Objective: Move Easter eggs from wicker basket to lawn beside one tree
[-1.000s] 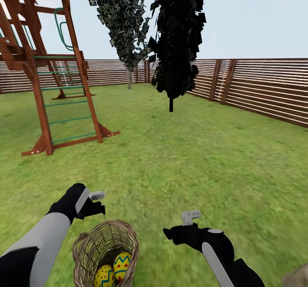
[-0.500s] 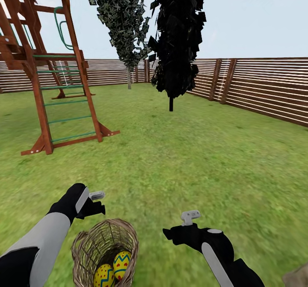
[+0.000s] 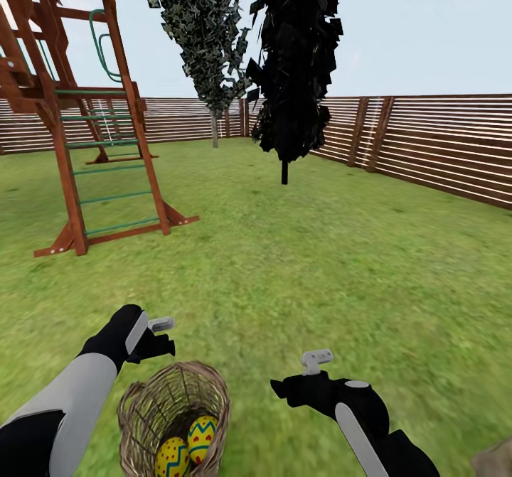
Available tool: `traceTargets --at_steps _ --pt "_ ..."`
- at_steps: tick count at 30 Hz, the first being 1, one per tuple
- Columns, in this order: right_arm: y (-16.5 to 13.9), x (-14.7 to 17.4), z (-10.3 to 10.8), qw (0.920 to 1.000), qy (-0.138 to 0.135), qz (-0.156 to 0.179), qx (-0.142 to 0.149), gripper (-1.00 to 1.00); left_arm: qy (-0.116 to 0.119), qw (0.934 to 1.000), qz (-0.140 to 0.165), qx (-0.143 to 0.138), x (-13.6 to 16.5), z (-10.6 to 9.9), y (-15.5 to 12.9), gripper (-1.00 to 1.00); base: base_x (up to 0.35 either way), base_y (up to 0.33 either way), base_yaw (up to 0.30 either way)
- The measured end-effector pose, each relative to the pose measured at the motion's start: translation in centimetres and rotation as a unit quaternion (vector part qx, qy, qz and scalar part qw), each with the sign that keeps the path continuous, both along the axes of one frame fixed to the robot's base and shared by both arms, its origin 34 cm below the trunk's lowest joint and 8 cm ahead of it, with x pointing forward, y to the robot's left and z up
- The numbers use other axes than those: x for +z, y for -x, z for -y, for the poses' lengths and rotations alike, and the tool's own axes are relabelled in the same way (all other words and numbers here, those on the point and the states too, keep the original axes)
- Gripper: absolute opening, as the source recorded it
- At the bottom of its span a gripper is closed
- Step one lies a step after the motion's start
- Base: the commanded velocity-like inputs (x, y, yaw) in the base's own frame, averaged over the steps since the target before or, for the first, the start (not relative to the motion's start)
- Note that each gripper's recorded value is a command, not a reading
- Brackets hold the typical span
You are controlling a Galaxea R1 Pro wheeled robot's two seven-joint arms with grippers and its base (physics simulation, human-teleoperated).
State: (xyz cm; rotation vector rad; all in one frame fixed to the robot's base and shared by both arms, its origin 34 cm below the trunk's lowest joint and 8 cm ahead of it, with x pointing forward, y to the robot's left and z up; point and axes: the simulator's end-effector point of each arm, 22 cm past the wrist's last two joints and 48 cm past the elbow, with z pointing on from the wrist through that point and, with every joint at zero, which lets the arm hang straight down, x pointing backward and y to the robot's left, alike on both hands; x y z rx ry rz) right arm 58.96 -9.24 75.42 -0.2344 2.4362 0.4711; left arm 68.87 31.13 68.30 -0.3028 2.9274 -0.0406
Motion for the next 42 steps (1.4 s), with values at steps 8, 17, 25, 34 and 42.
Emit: traceTargets --at_steps 8,17,25,34,42 --pt "0.1 -1.4 0.0 1.0 -0.001 0.0 0.0 1.0 0.0 1.0 0.0 0.0 -1.4 0.0 0.0 1.0 0.0 0.0 0.0" --pt "0.2 -3.0 0.0 1.0 -0.003 -0.001 0.001 1.0 0.0 1.0 0.0 0.0 -3.0 0.0 0.2 1.0 0.0 0.0 0.0" --pt "0.3 -4.4 0.1 1.0 -0.003 -0.001 -0.002 1.0 -0.002 1.0 -0.002 0.001 -4.5 -0.4 0.4 1.0 0.0 0.0 0.0" --pt "0.4 -6.1 0.1 1.0 -0.003 -0.001 -0.003 1.0 -0.003 1.0 -0.006 0.002 -6.2 -0.7 0.8 1.0 0.0 0.0 0.0" --pt "0.6 -7.6 0.1 1.0 -0.003 -0.001 -0.003 1.0 -0.002 1.0 -0.008 0.003 -7.8 -0.8 1.1 1.0 0.0 0.0 0.0"
